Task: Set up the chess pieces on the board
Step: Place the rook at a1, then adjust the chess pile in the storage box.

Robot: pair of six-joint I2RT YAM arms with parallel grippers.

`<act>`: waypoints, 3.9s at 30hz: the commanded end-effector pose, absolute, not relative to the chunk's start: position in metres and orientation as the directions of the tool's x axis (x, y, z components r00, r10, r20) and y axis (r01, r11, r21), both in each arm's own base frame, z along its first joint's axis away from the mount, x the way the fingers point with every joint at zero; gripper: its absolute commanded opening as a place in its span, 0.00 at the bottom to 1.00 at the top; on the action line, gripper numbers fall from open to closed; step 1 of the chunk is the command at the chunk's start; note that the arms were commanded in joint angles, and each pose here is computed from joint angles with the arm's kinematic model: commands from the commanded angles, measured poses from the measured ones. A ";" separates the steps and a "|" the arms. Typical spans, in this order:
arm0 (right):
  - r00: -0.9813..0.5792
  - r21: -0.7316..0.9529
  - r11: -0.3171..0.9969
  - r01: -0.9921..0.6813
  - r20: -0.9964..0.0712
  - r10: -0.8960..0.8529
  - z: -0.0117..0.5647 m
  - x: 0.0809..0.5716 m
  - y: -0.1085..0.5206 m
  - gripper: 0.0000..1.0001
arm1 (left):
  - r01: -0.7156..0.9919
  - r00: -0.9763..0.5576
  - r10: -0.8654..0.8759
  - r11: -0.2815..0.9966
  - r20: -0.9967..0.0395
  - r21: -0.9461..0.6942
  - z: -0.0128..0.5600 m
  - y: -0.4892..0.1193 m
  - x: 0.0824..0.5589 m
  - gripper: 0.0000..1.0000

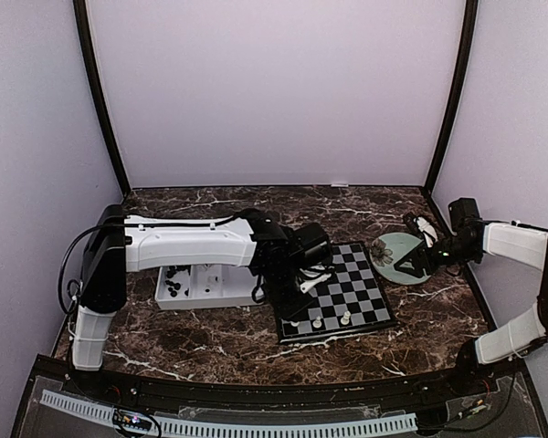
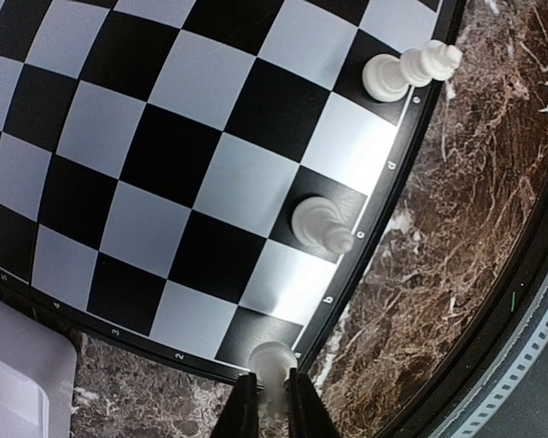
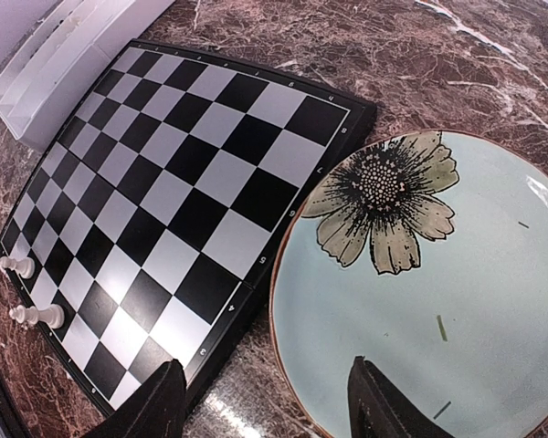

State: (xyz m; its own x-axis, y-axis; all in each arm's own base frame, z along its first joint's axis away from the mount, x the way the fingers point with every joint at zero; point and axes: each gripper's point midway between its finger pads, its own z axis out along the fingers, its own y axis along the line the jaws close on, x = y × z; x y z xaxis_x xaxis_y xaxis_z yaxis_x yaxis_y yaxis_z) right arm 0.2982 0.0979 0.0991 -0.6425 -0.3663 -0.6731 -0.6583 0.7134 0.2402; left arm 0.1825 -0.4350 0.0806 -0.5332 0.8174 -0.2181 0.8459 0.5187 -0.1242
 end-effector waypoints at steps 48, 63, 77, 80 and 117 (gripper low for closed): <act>-0.639 0.236 0.710 -0.664 -0.671 -0.375 0.097 0.300 0.097 0.62 | 0.323 -0.860 0.302 0.946 -0.412 0.018 0.187 -0.261 0.363 0.35; -0.644 0.229 0.718 -0.657 -0.665 -0.378 0.095 0.300 0.095 0.62 | 0.160 -0.946 0.175 0.984 -0.274 0.075 0.100 -0.198 0.412 0.28; -0.638 0.232 0.709 -0.666 -0.670 -0.380 0.097 0.299 0.097 0.62 | -0.032 -0.974 -0.017 0.998 -0.224 0.060 0.064 -0.176 0.417 0.31; -0.642 0.238 0.708 -0.665 -0.667 -0.378 0.096 0.298 0.097 0.62 | -0.042 -0.976 -0.029 0.998 -0.216 0.054 0.057 -0.175 0.417 0.30; -0.639 0.238 0.704 -0.669 -0.668 -0.381 0.097 0.298 0.098 0.62 | -0.025 -0.969 0.008 0.991 -0.248 0.130 0.059 -0.191 0.415 0.27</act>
